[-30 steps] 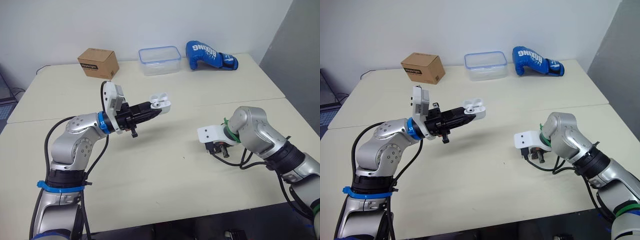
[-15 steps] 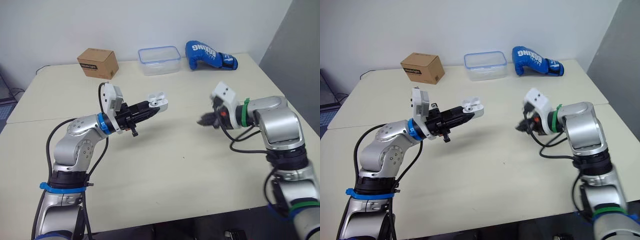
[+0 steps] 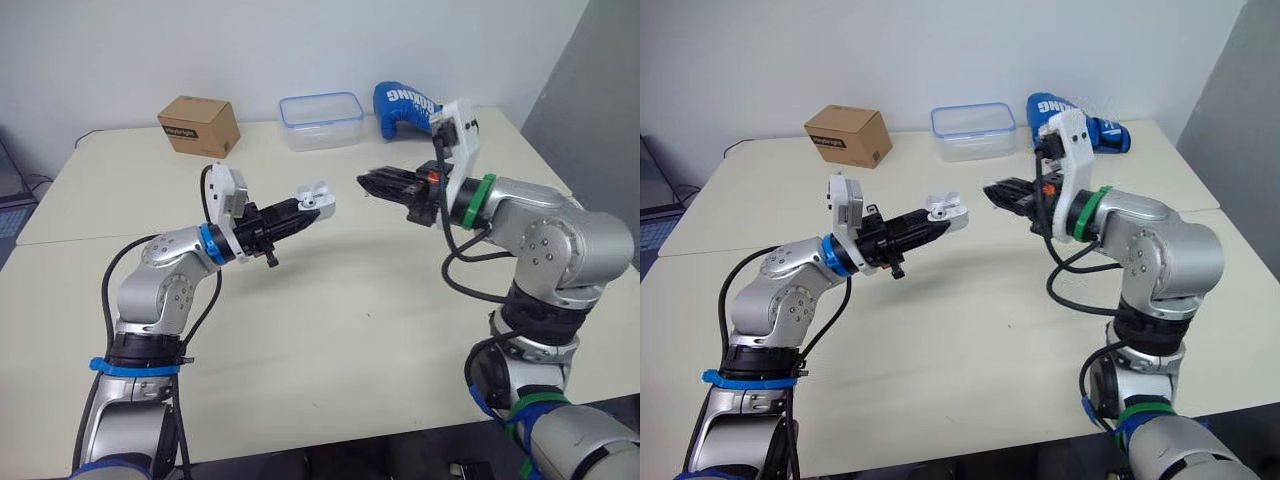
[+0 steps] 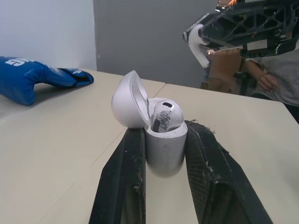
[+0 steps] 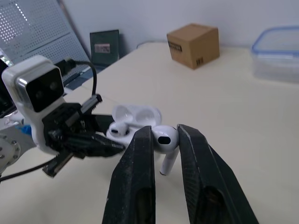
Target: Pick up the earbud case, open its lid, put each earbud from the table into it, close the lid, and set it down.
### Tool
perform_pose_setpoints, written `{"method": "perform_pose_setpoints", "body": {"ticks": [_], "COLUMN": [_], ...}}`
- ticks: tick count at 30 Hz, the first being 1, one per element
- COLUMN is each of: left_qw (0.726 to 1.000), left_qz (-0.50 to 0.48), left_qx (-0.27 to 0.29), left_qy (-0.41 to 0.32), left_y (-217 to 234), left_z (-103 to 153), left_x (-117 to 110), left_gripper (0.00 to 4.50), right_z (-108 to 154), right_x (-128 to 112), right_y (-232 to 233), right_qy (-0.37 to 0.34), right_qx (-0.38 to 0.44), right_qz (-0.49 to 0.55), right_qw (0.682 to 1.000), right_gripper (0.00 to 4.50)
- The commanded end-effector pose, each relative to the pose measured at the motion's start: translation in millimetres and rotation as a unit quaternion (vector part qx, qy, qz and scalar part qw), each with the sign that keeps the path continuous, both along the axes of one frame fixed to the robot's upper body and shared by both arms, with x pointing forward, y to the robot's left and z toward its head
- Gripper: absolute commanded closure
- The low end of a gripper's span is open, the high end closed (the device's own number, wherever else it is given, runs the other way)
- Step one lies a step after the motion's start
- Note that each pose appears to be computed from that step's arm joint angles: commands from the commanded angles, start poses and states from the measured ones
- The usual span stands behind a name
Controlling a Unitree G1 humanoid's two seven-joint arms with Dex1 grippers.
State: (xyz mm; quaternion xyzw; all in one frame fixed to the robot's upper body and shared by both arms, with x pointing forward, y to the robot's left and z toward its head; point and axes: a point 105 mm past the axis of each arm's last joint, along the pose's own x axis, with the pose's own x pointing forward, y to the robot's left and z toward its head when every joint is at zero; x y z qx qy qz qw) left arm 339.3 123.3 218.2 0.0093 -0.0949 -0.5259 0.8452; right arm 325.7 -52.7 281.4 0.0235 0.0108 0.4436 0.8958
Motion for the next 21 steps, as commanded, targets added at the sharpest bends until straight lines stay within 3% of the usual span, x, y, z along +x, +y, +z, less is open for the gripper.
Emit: {"method": "perform_pose_setpoints", "body": {"ticks": [1, 8, 21], "left_qw": [1.000, 1.000, 1.000], "left_qz": [-0.009, -0.013, -0.009], "left_qx": [-0.006, -0.009, -0.019], "left_qy": [-0.023, -0.021, -0.020], "left_y": [-4.4, -5.3, -9.1], "left_z": [13.9, 17.9, 23.2], "left_x": [-2.2, -1.9, 3.3], "left_gripper": [3.71, 3.71, 3.71], "right_z": [13.1, 4.3, 1.6], "right_x": [-1.3, 0.7, -1.7], "right_y": [7.8, 21.9, 40.1], "right_qy": [-0.076, -0.123, -0.120], "right_qx": [0.002, -0.018, -0.003], "right_qz": [-0.026, -0.049, -0.052], "right_qw": [0.997, 0.991, 0.991], "right_gripper": [4.12, 4.12, 4.12]}}
